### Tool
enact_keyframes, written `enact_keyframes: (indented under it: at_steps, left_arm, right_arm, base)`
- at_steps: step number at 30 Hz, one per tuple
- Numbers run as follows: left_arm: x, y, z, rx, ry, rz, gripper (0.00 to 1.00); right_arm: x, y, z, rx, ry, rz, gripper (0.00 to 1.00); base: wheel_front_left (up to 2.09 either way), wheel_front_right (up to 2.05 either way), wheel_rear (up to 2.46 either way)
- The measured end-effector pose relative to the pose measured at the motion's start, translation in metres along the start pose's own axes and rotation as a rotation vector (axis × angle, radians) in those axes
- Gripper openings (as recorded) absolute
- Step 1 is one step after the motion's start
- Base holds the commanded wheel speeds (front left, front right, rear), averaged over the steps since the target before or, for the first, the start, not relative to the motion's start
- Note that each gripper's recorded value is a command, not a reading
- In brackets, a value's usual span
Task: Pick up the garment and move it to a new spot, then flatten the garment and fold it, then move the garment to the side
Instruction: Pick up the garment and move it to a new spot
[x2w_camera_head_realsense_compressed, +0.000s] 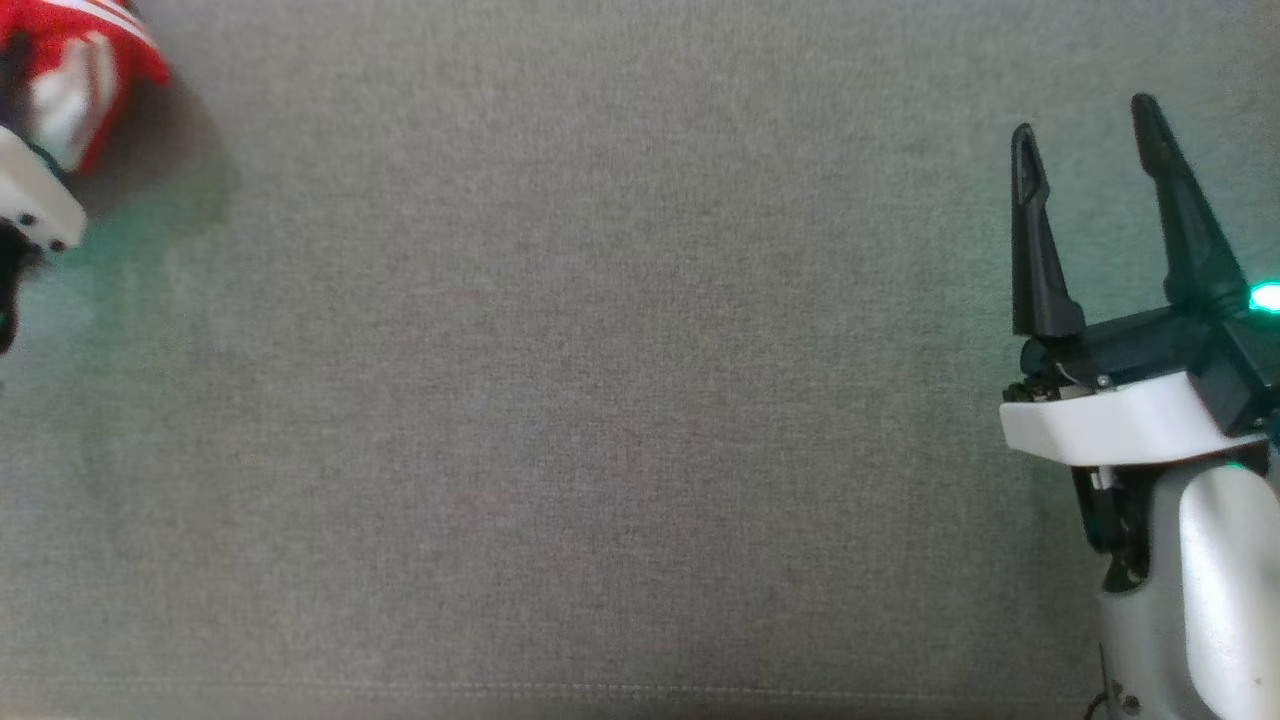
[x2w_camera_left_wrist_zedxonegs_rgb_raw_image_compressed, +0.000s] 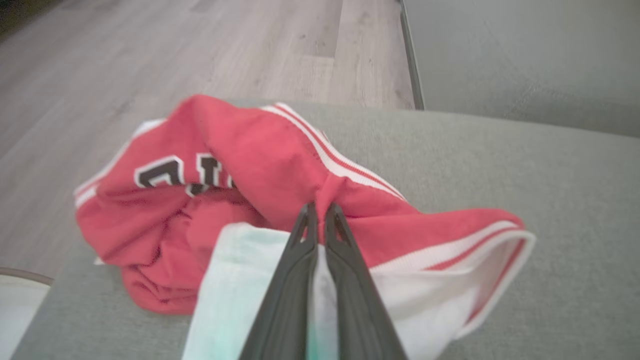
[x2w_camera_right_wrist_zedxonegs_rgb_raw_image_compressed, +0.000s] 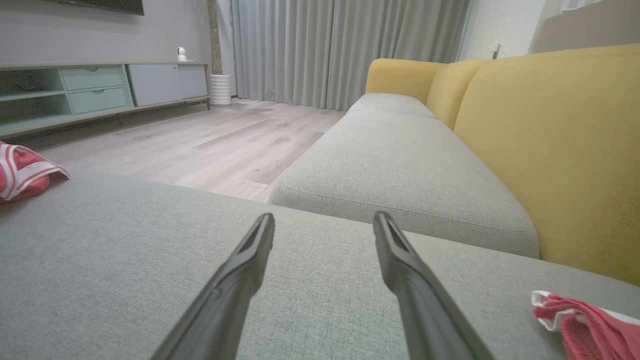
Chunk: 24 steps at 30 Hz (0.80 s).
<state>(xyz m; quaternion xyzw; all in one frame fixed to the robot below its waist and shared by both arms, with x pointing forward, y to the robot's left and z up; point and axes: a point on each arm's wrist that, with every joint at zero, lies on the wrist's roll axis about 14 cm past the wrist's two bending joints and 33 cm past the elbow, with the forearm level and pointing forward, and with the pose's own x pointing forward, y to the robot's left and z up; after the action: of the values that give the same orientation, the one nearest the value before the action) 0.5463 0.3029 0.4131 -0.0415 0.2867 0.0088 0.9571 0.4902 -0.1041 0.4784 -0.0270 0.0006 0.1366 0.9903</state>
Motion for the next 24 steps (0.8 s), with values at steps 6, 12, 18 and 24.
enact_keyframes:
  at_steps: [6,12,18,24]
  left_arm:
    - [-0.032,-0.019,0.073,0.046,-0.196,-0.054,0.00]
    - [-0.080,-0.052,0.148,0.146,-0.382,-0.137,0.00]
    - [-0.118,-0.129,0.188,0.259,-0.484,-0.309,0.00]
    - [-0.159,-0.237,0.215,0.280,-0.594,-0.582,0.00]
  right_arm:
    - [-0.014,-0.001,0.026,0.026,-0.062,-0.009,1.00]
    - [-0.043,-0.010,0.044,0.054,-0.100,-0.048,1.00]
    - [-0.079,-0.029,0.053,0.075,-0.127,-0.126,1.00]
    - [-0.116,-0.058,0.061,0.075,-0.151,-0.233,1.00]
  base:
    - [0.00,0.00,0.00]
    - [0.00,0.00,0.00]
    - [0.00,0.00,0.00]
    - [0.00,0.00,0.00]
